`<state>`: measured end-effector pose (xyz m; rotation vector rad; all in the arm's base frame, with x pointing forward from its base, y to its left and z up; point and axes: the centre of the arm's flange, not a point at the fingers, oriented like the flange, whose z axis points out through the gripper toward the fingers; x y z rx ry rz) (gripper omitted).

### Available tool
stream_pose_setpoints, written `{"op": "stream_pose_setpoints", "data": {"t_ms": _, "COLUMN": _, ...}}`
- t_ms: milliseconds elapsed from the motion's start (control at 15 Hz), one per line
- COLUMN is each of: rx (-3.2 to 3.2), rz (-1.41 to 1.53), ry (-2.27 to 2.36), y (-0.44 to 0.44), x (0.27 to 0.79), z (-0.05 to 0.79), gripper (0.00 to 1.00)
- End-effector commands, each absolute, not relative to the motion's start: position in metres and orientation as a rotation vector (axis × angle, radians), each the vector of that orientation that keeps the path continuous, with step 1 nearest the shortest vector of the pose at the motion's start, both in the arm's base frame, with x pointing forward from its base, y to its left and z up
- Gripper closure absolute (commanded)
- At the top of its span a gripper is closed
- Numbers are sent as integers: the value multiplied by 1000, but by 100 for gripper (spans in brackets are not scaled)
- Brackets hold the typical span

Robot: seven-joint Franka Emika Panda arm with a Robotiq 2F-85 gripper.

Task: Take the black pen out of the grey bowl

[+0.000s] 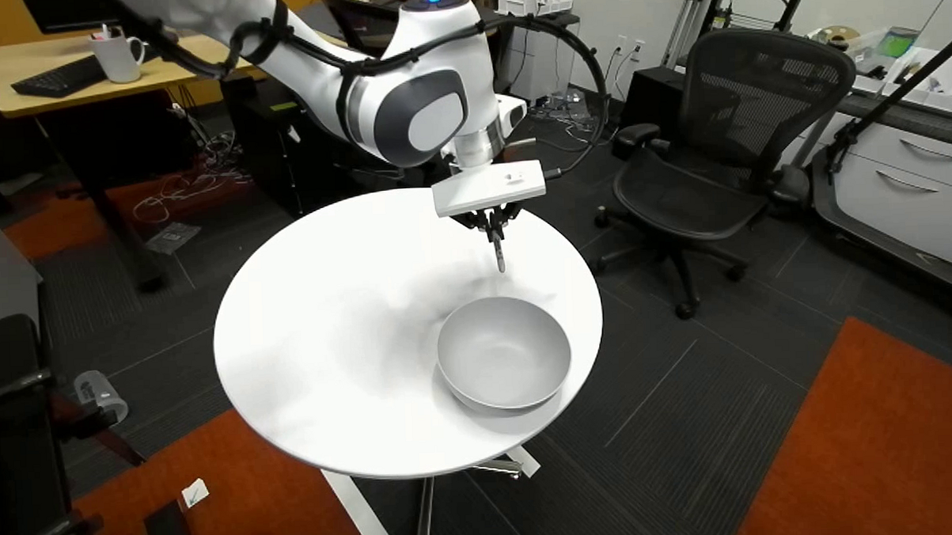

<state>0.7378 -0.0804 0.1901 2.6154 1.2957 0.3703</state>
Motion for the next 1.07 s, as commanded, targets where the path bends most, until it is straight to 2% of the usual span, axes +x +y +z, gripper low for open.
{"op": "stream_pose_setpoints", "data": {"t_ms": 0, "rx": 2628, "rz": 385, "ry": 1329, "y": -87, "x": 754, "z": 183, "gripper": 96}}
{"op": "stream_pose_setpoints", "data": {"t_ms": 133, "rx": 2640, "rz": 378, "ry": 1323, "y": -86, "x": 751, "z": 180, "gripper": 96}}
{"op": "stream_pose_setpoints", "data": {"t_ms": 200, "rx": 2640, "rz": 372, "ry": 1326, "y": -85, "x": 748, "z": 178, "gripper": 91}}
{"op": "stream_pose_setpoints", "data": {"t_ms": 267, "rx": 2642, "rz": 369, "ry": 1320, "y": -84, "x": 746, "z": 178, "gripper": 60}}
{"op": "stream_pose_setpoints", "data": {"t_ms": 333, "rx": 2643, "rz": 360, "ry": 1316, "y": -83, "x": 744, "z": 180, "gripper": 59}}
{"op": "stream_pose_setpoints", "data": {"t_ms": 867, "rx": 2627, "rz": 401, "ry": 1261, "y": -80, "x": 727, "z": 215, "gripper": 1}}
{"op": "stream_pose_setpoints", "data": {"t_ms": 1000, "rx": 2625, "rz": 414, "ry": 1252, "y": -81, "x": 725, "z": 222, "gripper": 0}}
